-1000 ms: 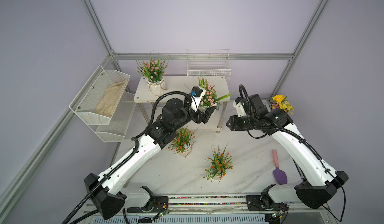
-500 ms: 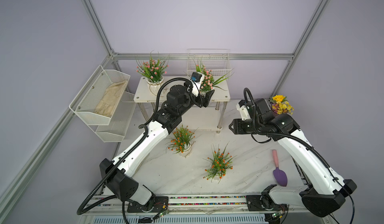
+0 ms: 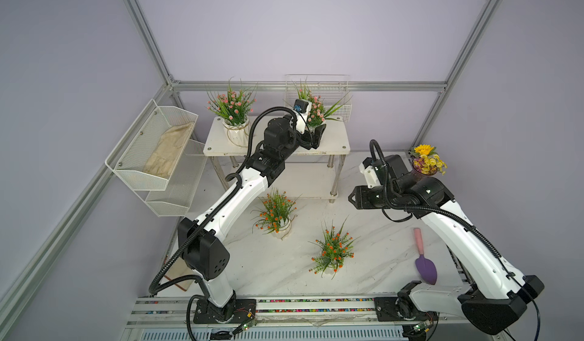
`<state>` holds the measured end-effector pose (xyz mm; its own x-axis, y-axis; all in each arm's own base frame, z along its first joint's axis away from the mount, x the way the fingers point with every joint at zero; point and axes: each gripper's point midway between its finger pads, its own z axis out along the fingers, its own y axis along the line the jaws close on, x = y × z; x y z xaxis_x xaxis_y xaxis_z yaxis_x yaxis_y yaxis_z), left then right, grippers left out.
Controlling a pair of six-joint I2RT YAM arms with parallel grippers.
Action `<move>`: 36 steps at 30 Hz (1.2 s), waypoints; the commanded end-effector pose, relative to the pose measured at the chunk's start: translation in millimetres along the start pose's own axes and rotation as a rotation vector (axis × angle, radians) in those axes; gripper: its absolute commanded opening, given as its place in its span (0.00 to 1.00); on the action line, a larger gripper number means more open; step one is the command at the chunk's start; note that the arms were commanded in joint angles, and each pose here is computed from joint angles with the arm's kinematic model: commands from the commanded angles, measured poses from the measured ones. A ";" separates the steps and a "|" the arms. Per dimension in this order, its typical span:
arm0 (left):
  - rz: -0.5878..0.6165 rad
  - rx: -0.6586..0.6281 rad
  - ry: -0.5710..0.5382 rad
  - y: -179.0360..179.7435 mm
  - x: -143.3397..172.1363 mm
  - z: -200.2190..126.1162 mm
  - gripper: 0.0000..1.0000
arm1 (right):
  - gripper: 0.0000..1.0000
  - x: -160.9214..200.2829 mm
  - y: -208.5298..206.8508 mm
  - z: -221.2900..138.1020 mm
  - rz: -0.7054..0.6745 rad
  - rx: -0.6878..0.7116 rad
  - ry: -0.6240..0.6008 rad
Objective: Place the baby's breath potted plants on the rack by color
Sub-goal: Place the baby's breath potted plant on the rack.
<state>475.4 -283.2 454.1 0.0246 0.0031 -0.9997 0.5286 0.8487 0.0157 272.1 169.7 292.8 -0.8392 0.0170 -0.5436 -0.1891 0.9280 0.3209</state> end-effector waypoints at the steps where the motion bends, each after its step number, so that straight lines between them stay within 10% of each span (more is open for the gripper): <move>1: -0.029 -0.015 -0.210 8.7 -80.8 -15.7 0.00 | 0.46 -5.8 1.6 -6.5 0.013 -0.016 -0.038; 15: -0.062 -0.036 -0.150 17.4 -64.1 -6.4 0.05 | 0.47 -7.3 2.7 -4.1 0.013 -0.019 -0.038; 22: -0.065 -0.037 -0.134 19.5 -62.4 -5.6 0.48 | 0.49 -7.7 3.4 -3.7 0.011 -0.020 -0.037; 31: -0.081 -0.050 -0.128 22.5 -59.0 -5.0 0.69 | 0.53 -8.2 3.6 -2.4 0.010 -0.022 -0.036; 32: -0.080 -0.052 -0.127 23.6 -58.8 -5.2 0.99 | 0.54 -8.2 3.4 -1.9 0.008 -0.020 -0.035; 36: -0.077 -0.051 -0.121 23.5 -56.6 -6.2 1.00 | 0.55 -8.8 4.0 0.5 0.005 -0.022 -0.032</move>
<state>494.2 -275.2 451.0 -0.0397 -0.0397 -0.9984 0.4971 0.8660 -0.0542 275.1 171.1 294.9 -0.8321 0.0246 -0.5541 -0.1911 0.9251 0.3281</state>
